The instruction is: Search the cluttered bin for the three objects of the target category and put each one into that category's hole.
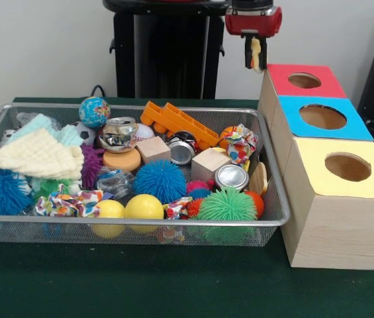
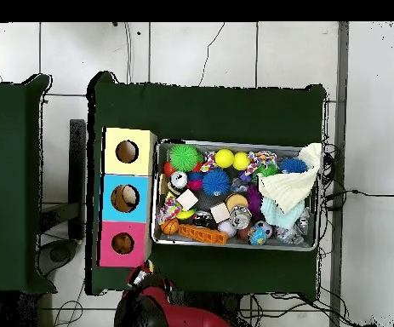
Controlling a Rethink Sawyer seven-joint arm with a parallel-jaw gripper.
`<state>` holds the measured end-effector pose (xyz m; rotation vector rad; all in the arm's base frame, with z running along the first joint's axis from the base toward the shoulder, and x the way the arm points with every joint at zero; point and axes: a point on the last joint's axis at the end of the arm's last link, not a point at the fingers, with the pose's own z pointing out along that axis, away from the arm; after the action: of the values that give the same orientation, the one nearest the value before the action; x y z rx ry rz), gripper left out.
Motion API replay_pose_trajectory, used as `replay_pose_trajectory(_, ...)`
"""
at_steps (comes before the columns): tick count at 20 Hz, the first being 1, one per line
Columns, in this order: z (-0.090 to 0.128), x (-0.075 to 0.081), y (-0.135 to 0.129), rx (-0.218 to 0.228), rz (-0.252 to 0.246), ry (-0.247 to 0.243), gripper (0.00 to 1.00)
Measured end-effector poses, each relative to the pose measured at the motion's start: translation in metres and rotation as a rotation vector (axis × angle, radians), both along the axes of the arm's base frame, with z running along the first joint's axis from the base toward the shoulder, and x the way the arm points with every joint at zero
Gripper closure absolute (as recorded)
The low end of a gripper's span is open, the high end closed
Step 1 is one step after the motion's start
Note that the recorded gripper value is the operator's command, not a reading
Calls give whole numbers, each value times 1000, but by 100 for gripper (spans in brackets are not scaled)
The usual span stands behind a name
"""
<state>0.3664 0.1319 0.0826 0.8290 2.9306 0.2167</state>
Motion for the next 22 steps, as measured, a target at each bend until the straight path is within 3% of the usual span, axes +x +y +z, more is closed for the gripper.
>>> replay_pose_trajectory(9,0,-3,4,-22,-61,-3,100)
replay_pose_trajectory(22,12,0,3,-39,-68,-26,100)
